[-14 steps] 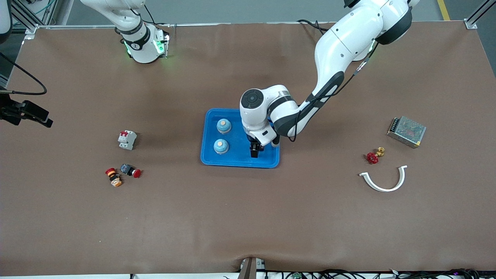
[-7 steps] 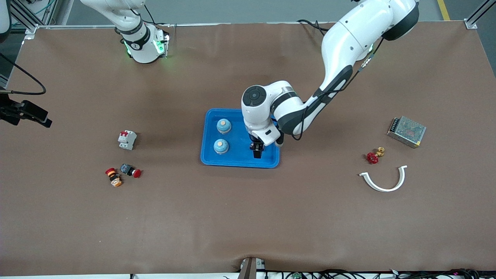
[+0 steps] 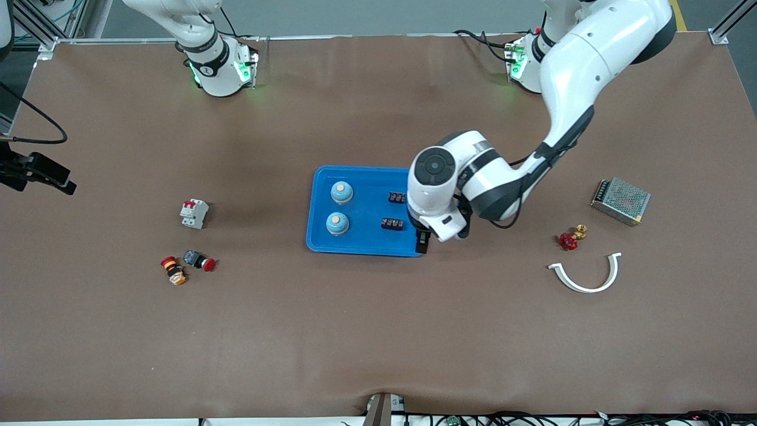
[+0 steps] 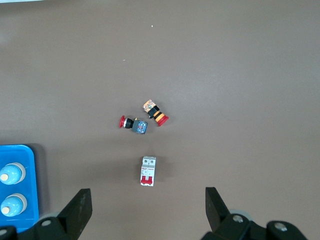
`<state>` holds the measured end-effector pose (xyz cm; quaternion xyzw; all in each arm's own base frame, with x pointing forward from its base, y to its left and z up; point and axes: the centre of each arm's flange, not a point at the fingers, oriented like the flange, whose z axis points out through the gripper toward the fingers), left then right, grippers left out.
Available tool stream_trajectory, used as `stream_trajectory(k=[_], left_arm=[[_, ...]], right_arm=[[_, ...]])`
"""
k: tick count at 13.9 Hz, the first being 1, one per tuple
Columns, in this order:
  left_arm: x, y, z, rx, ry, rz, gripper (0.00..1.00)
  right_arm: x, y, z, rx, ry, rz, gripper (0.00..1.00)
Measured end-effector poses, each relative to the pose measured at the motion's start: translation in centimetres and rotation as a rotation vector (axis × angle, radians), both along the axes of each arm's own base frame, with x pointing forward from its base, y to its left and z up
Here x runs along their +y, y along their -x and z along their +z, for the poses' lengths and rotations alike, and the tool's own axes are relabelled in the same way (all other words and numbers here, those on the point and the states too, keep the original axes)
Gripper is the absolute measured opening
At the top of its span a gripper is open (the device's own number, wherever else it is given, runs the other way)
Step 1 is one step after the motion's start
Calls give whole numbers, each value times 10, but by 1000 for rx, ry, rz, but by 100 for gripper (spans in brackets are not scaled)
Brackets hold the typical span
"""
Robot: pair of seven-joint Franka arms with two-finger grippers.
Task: Place electrolytic capacitor and blue bell in tray
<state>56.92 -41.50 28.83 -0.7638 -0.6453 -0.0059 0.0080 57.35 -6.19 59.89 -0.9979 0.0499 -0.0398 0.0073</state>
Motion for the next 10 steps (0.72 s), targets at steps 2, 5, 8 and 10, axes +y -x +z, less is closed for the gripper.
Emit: stream_trajectory(k=[2,5,8,10], left_arm=[[16,-6,1,24,-14,-9,100],[39,-11,9,42,-5,-30,100],[78,-18,33,45,17,-67,100],[109,-21,50,41,20,-95,100]], right_arm=[[0,0,-1,2,0,0,100],[1,-1,-1,1,0,1,100],[1,-1,0,0,0,1,100],[1,-1,1,-2,0,1,100]])
